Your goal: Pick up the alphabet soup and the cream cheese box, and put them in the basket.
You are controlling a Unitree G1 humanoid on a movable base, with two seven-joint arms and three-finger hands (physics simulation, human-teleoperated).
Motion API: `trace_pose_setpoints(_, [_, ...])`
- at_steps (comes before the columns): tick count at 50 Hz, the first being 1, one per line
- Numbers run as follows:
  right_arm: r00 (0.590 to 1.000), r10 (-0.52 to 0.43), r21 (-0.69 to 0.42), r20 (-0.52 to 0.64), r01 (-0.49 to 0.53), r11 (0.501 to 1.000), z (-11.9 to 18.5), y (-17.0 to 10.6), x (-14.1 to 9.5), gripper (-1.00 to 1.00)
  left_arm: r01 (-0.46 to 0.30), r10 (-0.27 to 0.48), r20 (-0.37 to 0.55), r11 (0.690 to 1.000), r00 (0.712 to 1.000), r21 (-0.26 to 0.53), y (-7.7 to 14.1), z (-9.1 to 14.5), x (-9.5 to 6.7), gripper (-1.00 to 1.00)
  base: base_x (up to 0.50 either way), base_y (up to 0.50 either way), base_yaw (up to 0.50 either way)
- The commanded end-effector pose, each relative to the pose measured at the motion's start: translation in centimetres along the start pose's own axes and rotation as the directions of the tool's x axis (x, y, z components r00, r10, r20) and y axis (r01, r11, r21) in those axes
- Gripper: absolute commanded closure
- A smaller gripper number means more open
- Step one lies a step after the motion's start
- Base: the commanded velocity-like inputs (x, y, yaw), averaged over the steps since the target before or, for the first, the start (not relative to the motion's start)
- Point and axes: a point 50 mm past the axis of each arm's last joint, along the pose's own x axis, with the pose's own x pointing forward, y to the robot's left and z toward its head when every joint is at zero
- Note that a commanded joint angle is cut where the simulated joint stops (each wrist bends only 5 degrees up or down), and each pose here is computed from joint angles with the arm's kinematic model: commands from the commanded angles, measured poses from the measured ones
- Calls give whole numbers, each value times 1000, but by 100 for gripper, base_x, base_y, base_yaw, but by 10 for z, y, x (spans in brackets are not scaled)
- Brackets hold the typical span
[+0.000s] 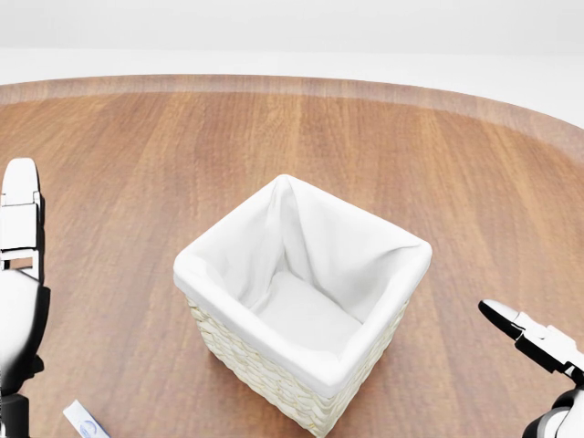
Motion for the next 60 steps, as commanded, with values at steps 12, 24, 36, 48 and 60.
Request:
trace_pose_setpoints(12, [1000, -4, -1, 2, 4, 1000, 0, -1, 0, -100, -86, 86, 19, 996, 996, 14, 23, -15, -34, -100, 0, 0, 0])
trace_pose_setpoints(24, [1000, -1, -2, 0, 1, 1000, -1, 0, 0, -100, 4, -6, 35, 999, 999, 50, 7, -17, -52, -100, 0, 0, 0])
trace_pose_setpoints(36, [1000, 2, -5, -1, -2, 1000, -2, 1, 0, -100, 34, -44, 83, 993, 996, 113, -11, -13, -64, -100, 0, 0, 0])
trace_pose_setpoints(48, [1000, 2, -6, 1, -2, 1000, 0, 0, 0, -100, 59, -81, 163, 989, 983, 138, -32, -3, -79, -100, 0, 0, 0])
trace_pose_setpoints(60, [1000, 1, -6, 0, -1, 1000, -1, 0, 0, -100, 97, -131, 256, 985, 958, 141, -55, 7, -95, -100, 0, 0, 0])
